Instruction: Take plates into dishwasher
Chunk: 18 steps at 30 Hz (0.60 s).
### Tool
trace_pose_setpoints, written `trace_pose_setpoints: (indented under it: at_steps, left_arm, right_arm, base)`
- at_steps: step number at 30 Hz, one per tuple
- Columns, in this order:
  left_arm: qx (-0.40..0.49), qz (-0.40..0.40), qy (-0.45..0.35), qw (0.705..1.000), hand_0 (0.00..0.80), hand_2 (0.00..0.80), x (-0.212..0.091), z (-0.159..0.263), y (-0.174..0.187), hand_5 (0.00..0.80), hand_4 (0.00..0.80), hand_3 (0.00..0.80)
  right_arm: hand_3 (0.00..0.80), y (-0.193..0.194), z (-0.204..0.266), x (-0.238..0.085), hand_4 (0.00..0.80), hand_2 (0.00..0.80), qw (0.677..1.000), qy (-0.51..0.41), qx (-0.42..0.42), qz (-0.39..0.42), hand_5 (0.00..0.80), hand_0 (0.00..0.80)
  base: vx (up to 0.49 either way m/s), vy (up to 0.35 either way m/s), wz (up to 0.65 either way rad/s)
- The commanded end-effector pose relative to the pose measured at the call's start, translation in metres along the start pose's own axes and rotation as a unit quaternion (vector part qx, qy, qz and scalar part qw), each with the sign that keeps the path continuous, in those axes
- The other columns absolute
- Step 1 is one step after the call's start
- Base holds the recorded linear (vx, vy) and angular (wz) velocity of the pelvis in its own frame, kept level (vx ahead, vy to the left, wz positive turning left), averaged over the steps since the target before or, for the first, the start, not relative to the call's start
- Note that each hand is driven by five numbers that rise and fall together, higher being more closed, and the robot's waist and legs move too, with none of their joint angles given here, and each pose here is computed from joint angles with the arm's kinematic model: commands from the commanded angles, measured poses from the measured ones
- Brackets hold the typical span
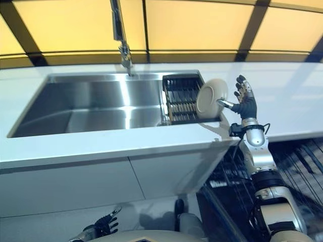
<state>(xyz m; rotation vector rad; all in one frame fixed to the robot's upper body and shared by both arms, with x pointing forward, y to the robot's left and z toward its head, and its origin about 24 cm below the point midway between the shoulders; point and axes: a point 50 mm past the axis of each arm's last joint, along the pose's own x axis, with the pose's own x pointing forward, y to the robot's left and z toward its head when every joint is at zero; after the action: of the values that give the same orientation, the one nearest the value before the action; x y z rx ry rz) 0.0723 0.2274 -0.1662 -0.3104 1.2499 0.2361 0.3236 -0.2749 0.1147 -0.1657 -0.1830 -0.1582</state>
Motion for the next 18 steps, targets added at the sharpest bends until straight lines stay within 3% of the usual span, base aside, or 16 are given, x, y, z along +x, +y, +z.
trace_pose_setpoints:
  at_steps: [1,18]
  left_arm:
    - [0.053,-0.037,-0.008,0.998,0.0,0.0,0.003,0.01,-0.015,0.0,0.0,0.0]
    - [0.07,-0.03,-0.024,0.997,0.0,0.0,0.002,0.025,-0.009,0.0,0.0,0.0]
  right_arm:
    - [0.0,-0.016,0.042,0.023,0.0,0.0,0.997,-0.065,0.015,-0.044,0.0,0.0]
    - [0.0,-0.004,0.035,0.031,0.0,0.0,1.0,-0.012,0.017,-0.018,0.0,0.0]
  base:
    - [0.164,-0.1,0.45]
    - [0.065,-0.066,-0.03]
